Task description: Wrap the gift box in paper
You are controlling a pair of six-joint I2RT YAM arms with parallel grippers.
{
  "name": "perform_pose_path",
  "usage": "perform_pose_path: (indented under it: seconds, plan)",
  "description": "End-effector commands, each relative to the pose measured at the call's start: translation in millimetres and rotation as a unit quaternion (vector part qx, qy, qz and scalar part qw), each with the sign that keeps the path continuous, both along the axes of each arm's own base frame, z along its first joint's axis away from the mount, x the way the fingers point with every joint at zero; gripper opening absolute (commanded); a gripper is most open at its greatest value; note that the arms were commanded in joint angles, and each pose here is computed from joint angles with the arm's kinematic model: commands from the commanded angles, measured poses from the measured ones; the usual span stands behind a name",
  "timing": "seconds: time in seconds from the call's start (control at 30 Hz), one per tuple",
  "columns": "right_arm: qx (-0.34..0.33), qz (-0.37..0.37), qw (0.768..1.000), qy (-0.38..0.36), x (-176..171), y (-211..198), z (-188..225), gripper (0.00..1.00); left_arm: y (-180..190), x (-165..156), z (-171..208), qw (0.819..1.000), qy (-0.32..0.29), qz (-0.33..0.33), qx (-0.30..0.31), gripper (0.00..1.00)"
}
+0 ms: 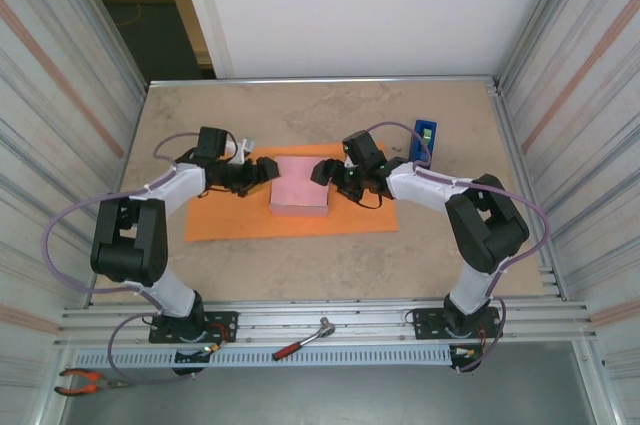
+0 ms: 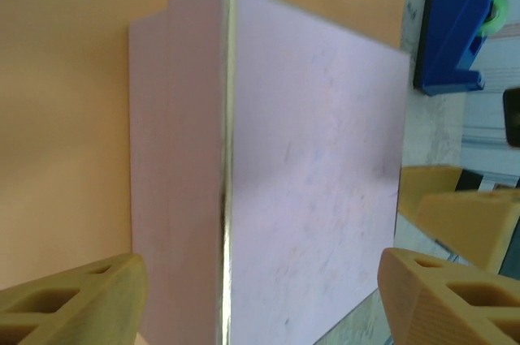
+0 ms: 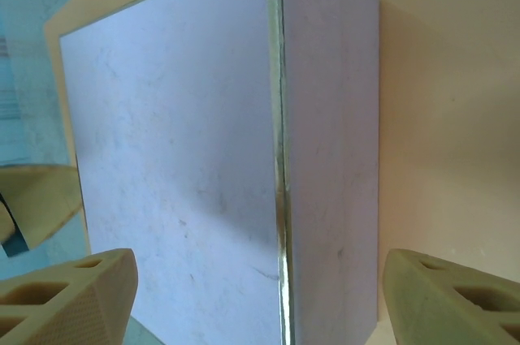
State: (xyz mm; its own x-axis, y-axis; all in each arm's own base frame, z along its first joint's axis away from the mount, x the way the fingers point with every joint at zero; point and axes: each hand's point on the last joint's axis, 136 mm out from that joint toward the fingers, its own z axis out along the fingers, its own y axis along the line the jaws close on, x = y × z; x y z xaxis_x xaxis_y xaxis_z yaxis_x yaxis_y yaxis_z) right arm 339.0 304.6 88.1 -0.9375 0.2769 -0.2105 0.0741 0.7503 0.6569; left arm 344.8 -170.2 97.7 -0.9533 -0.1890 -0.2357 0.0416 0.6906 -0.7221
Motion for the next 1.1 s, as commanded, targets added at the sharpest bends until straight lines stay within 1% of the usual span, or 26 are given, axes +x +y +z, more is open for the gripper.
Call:
perform_pose_path:
  seconds: [0.0, 0.07, 0.3, 0.4, 0.7, 1.07]
  plan:
    - [0.000, 0.021, 1.000, 0.003, -0.9, 10.0, -0.6, 0.75, -2.9, -13.6, 1.1, 1.000, -0.003, -0.011, -0.016, 0.73]
    - [0.001, 0.023, 1.000, 0.005, 0.0, 12.3, -2.1, 0.73, -4.7, -15.8, -1.0, 1.000, -0.002, -0.014, -0.022, 0.71]
    - [0.006, 0.028, 1.000, 0.004, 6.1, 20.2, -1.3, 0.58, -15.0, -9.3, 3.5, 0.999, -0.007, -0.024, -0.039, 0.62]
    - [0.009, 0.031, 0.999, 0.002, 9.6, 24.2, 1.2, 0.53, -17.7, -5.5, 6.2, 0.999, -0.009, -0.027, -0.042, 0.60]
    - [0.016, 0.027, 0.999, 0.004, 19.7, 27.7, 2.0, 0.51, -18.4, 2.1, 10.5, 0.999, -0.013, -0.024, -0.041, 0.60]
    - [0.018, 0.024, 1.000, 0.009, 20.2, 25.8, -3.8, 0.53, -12.1, -6.6, -1.2, 1.000, -0.002, -0.014, -0.022, 0.60]
